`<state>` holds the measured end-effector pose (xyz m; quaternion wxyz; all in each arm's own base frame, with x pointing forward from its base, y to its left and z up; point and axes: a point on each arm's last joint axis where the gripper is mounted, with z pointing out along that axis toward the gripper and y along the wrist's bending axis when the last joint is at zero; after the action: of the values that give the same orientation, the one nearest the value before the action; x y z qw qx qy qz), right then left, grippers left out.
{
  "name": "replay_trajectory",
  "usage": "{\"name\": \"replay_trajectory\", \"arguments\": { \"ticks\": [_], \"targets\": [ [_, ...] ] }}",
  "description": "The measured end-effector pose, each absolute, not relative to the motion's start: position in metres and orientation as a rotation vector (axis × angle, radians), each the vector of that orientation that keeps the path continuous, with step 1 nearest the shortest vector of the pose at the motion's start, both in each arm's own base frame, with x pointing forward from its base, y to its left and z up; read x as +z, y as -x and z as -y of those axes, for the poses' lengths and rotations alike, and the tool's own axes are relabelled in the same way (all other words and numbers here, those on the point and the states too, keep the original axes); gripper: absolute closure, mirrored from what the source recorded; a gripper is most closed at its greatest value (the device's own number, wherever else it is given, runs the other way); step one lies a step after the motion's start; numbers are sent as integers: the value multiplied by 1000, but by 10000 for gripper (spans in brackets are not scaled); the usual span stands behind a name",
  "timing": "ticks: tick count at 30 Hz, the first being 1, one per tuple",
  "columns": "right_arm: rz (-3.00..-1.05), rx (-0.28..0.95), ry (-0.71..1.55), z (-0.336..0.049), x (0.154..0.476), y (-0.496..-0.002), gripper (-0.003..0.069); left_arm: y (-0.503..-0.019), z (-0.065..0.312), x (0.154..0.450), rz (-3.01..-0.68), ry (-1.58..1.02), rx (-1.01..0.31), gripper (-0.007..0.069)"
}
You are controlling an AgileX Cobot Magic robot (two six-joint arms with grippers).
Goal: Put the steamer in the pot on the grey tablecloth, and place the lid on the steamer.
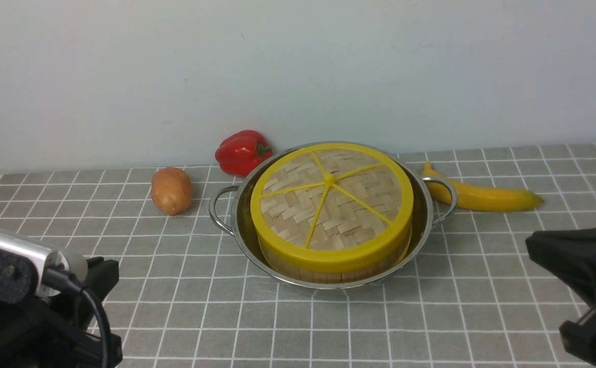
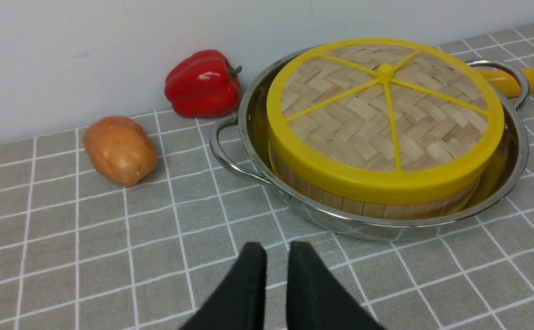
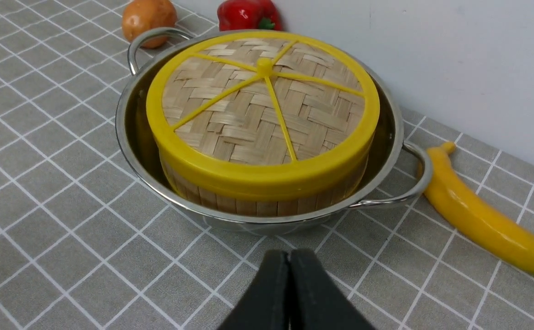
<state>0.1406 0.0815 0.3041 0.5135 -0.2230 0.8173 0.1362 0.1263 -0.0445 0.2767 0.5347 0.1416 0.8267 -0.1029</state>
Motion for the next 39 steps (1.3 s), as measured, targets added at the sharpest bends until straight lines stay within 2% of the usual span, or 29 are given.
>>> {"name": "replay_trajectory", "arguments": {
  "ticks": [3,7,10,14,15,23,26,39],
  "targets": [
    [-1933,288,472,-69,311,-138,624,-126,45,277,-1970,-337,-245,550],
    [-1871,158,276,-34,315,-126,615,-127,44,277,-1971,-336,-244,550],
    [-1813,41,168,-13,303,-108,603,-127,44,277,-1971,-336,-244,540],
    [-1734,-41,67,-1,280,-86,590,-126,44,276,-1972,-337,-244,538],
    [-1707,-64,23,2,262,-77,582,-126,44,276,-1972,-337,-244,530],
    [-1652,-50,-104,6,206,-58,551,-127,44,276,-1972,-337,-244,519],
    [-1650,-25,-128,5,198,-56,543,-127,44,276,-1972,-337,-244,510],
    [-1626,16,-164,5,197,-56,505,-127,44,276,-1972,-337,-244,497]
  ]
}}
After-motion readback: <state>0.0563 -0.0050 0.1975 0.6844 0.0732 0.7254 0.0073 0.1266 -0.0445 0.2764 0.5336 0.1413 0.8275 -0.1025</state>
